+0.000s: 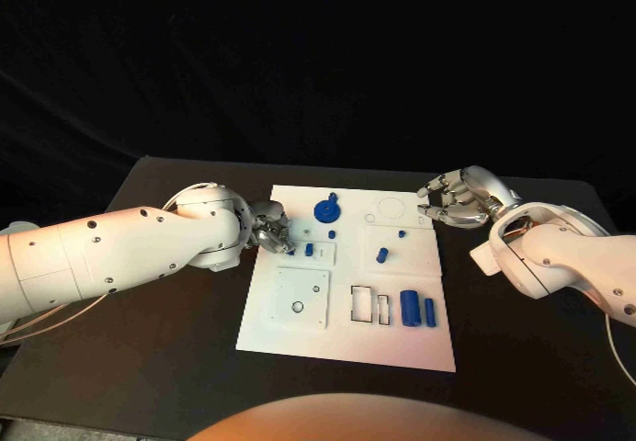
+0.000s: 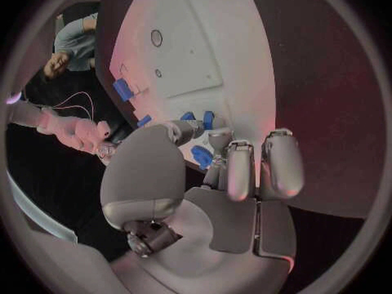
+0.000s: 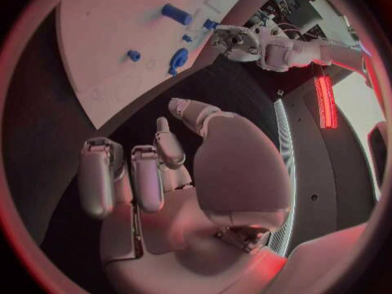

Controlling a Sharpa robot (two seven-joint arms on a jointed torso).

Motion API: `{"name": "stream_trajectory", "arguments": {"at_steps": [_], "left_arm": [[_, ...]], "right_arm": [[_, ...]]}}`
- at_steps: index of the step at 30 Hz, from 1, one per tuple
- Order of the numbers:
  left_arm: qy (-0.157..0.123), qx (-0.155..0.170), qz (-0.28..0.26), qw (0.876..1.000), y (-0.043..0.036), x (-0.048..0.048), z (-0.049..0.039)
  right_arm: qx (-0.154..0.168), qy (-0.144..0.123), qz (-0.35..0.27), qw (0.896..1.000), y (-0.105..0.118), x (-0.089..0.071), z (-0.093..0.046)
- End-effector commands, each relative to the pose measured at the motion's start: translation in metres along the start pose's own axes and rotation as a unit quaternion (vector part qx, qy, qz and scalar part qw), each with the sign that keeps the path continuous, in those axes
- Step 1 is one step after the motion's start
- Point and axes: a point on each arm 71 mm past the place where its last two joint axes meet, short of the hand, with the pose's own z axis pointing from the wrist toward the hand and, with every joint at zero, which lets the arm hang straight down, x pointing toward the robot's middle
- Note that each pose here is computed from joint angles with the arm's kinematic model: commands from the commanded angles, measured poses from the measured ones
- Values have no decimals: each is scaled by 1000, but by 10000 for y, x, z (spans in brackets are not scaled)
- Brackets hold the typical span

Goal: Assemble the parts on the task board

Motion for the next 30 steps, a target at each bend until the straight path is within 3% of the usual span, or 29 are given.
{"name": "stream_trajectory", "arguments": {"at_steps": [1,30], "left_arm": [[13,0,-3,1000,-3,23,1],[9,-5,-10,1000,24,5,25]], "right_arm": [[-2,6,-3,1000,3,12,0],[-2,4,-3,1000,2,10,1]]}}
